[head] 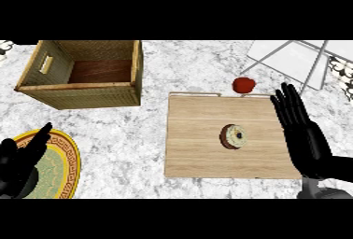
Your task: Pick the cupcake from the tray and place it in the tiered shelf
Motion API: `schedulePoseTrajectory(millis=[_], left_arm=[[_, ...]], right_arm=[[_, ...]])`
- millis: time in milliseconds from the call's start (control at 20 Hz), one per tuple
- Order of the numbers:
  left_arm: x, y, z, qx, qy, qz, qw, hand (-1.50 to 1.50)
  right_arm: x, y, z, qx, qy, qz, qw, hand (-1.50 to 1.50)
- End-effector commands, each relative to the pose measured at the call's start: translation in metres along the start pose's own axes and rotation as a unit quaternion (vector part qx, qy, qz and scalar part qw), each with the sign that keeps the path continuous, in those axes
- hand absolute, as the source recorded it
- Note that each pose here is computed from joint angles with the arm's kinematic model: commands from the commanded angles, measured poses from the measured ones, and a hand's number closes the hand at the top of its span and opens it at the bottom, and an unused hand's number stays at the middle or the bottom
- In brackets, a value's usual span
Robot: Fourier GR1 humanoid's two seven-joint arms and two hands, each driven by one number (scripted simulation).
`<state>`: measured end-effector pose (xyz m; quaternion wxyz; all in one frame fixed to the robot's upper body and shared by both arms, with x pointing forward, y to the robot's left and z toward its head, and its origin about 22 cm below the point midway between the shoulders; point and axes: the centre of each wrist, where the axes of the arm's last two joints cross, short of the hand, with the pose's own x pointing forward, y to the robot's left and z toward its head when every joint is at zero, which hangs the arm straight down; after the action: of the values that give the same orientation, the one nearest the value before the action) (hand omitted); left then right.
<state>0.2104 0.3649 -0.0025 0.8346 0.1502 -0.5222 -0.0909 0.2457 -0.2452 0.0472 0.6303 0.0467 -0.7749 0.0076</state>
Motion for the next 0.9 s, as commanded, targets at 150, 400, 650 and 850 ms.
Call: schedulePoseTrajectory(millis=[150, 400, 650, 850], left_arm=[[0.068, -0.054, -0.020, -0.044, -0.171, 0.015, 0.9842, 0.00], [0.083, -0.064, -0.018, -0.053, -0.216, 0.041, 0.9742, 0.00], [0.093, -0.119, -0.022, -0.068, -0.245, 0.050, 0.9658, 0.00], [0.096, -0.123, -0.029, -0.074, -0.246, 0.043, 0.9655, 0.00]], right_arm=[[0.018, -0.020, -0.045, 0.122, 0.013, -0.005, 0.992, -1.50], [0.028, -0.069, -0.042, 0.055, 0.049, 0.176, 0.982, 1.50], [-0.067, -0.058, -0.031, -0.086, 0.035, 0.100, 0.991, -1.50], [-0.076, -0.102, -0.041, -0.107, -0.021, -0.001, 0.994, -1.50]])
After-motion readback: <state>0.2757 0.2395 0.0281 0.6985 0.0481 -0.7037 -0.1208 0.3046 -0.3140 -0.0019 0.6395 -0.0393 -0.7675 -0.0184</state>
